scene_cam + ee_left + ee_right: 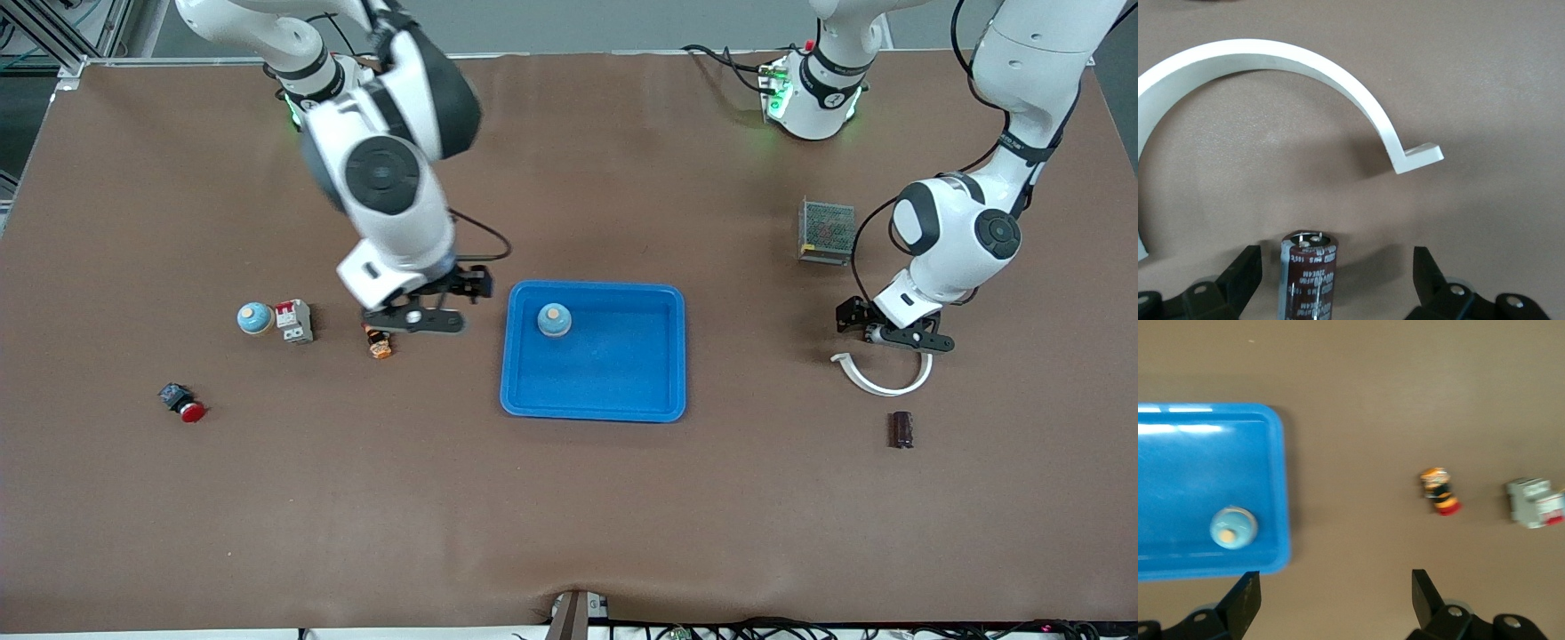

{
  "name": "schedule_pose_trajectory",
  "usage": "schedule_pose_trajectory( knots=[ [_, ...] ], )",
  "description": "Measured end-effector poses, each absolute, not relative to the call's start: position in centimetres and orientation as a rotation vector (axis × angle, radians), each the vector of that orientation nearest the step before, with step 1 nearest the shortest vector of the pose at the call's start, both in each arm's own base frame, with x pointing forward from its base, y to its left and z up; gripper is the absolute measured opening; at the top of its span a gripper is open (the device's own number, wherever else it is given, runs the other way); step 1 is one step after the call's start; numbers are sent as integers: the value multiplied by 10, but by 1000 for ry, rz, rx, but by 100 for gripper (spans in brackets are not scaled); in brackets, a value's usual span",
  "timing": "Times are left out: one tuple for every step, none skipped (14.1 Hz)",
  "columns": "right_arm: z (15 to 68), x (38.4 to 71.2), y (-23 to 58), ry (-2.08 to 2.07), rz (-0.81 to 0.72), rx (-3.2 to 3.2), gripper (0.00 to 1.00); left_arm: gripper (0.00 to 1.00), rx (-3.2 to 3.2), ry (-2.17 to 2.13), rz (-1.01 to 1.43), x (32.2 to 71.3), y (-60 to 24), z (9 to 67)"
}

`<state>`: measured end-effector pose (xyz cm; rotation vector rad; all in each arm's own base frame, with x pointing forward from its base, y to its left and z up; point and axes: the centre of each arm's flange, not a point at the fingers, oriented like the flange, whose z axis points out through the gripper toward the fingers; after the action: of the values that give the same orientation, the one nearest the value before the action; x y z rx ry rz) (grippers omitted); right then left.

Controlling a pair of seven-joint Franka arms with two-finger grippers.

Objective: Place electrolytic capacitor and blue bell in tray
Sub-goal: 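Move the right gripper to the second bell while the left gripper lifts the capacitor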

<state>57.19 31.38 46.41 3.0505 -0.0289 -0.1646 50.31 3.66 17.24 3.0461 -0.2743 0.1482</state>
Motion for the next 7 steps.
schedule_pose_trajectory(
  knots=[
    [476,582,286,26,-194,3050,100,100,3047,-274,151,503,37,173],
    [484,594,258,84,-211,3055,100,100,3047,-273,153,503,38,173],
    [490,605,230,144,-219,3061,100,100,3048,-271,154,503,38,173],
    [492,614,205,203,-223,3066,100,100,3049,-270,154,503,39,173],
    [493,621,181,258,-231,3069,100,100,3049,-269,156,503,39,173],
    [493,626,160,304,-242,3070,100,100,3050,-268,161,504,39,173],
    [492,630,140,343,-251,3072,100,100,3051,-269,169,504,40,174]
  ],
)
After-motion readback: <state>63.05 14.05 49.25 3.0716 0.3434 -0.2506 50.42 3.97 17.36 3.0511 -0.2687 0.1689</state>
